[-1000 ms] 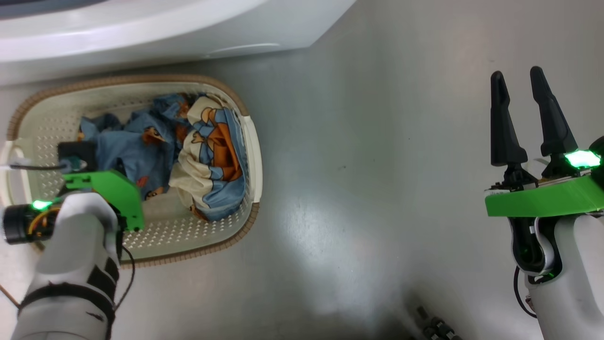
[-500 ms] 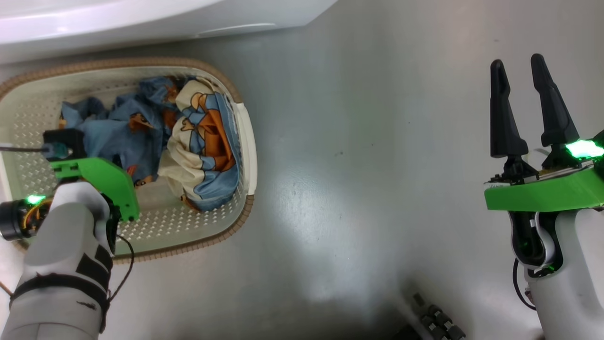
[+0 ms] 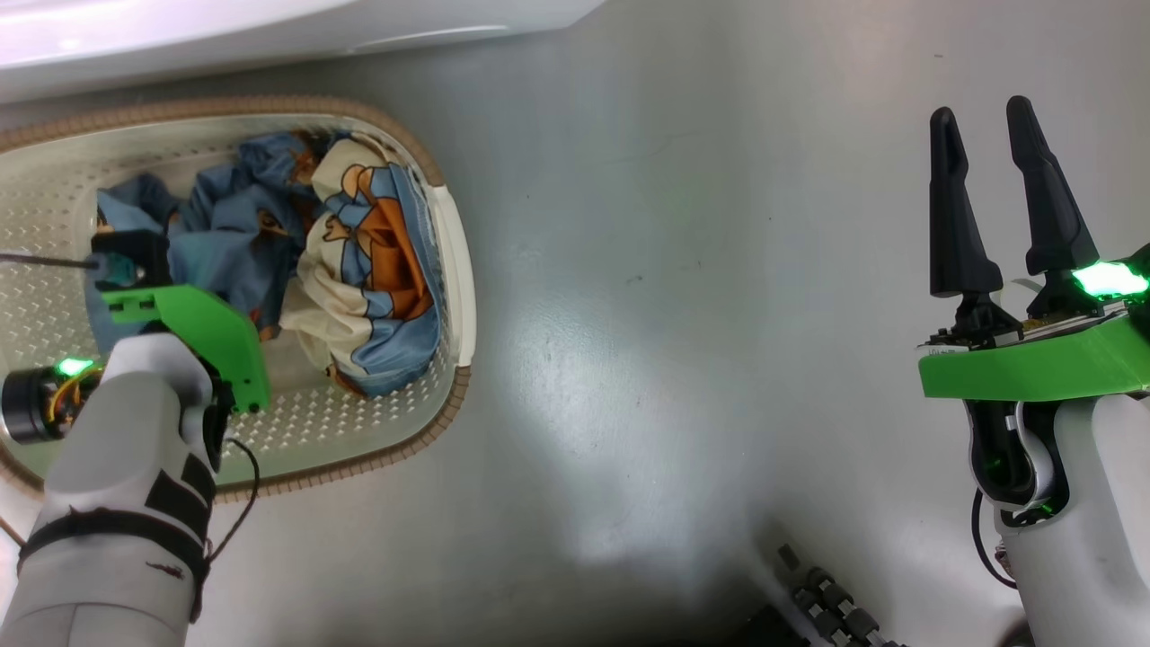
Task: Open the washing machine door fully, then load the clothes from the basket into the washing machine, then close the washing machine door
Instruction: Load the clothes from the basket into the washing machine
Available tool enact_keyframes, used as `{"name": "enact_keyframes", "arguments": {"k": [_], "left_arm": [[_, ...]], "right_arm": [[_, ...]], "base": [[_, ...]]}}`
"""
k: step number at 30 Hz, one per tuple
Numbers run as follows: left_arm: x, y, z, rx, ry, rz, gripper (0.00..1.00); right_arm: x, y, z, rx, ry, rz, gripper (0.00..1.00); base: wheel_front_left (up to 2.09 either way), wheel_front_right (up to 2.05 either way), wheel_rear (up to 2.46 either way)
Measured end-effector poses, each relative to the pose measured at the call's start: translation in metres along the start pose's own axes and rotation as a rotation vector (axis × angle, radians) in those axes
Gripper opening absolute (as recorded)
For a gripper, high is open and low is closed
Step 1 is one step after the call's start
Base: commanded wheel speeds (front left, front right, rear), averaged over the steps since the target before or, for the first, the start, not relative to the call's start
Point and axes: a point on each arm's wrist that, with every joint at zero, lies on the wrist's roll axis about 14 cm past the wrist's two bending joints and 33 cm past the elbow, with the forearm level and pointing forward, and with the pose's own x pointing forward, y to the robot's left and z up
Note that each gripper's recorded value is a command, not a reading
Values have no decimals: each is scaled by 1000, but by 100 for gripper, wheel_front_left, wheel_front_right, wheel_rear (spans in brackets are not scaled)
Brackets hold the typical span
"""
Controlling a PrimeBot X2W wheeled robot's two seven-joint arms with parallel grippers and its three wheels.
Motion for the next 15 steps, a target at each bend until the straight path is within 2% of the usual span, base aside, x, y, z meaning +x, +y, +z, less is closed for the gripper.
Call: {"name": "enact_keyframes", "arguments": {"k": [6,15], "left_arm": [[-4,-5,8,-9,-19,-15,0],[-30,-3,30,-118,-162,-25,0]], "right_arm": [[0,2,5,1,-12,5,100],[-2,13,31,12,-69,28,100]], "base": [[0,0,0],[0,0,0]]}}
